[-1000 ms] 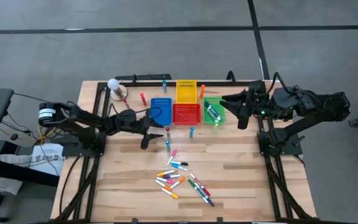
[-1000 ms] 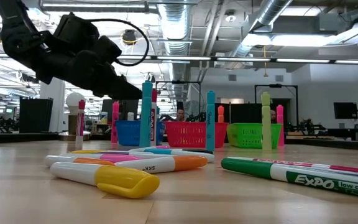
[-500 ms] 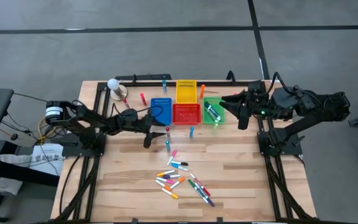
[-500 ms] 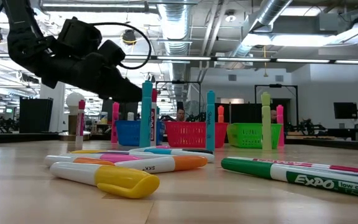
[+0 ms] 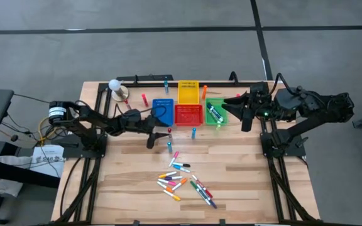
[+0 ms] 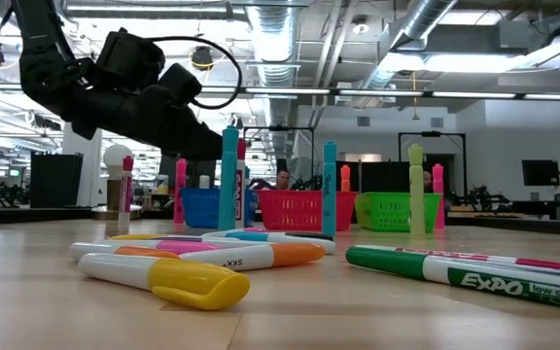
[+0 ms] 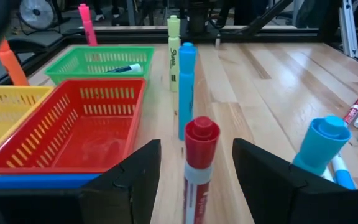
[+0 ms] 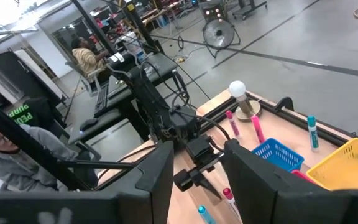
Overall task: Pick & Place Markers
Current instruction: Put the large red marker pen into the green bin
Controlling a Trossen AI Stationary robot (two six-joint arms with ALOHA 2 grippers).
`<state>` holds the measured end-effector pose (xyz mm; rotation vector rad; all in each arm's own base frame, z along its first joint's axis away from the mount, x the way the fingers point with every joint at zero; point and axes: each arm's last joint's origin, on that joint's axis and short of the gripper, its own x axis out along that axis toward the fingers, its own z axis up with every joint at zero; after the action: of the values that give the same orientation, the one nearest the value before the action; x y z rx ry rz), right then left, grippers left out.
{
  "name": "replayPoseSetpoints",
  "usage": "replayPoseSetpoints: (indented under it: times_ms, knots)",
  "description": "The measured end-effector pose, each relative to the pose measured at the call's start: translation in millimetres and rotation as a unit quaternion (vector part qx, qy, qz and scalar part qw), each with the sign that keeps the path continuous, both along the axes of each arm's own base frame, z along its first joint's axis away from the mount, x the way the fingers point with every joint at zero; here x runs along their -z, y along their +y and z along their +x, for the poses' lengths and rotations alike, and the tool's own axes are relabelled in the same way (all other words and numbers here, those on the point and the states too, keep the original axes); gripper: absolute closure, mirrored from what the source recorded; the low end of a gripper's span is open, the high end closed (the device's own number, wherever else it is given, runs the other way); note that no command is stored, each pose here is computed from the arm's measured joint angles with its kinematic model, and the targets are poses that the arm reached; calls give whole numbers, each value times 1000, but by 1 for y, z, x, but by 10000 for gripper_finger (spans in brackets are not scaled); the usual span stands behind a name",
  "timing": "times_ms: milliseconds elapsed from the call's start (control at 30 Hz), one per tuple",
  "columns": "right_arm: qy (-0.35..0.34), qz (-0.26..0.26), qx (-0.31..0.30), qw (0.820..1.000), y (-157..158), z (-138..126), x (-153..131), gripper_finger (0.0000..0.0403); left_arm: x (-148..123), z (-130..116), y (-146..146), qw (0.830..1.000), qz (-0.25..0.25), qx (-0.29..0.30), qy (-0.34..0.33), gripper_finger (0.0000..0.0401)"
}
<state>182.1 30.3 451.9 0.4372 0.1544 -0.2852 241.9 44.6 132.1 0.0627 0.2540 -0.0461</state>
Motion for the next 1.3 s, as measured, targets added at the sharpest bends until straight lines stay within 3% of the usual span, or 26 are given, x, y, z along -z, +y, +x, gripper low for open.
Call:
replayPoseSetpoints:
  times_ms: [1000, 1300]
  knots:
    - [9, -2, 0, 1000, 0, 0, 2, 268, 1, 20, 3, 1000, -15, 26, -1, 204]
    - [18, -4, 0, 1000, 0, -1, 3, 269, 1, 20, 3, 1000, -15, 23, -1, 273]
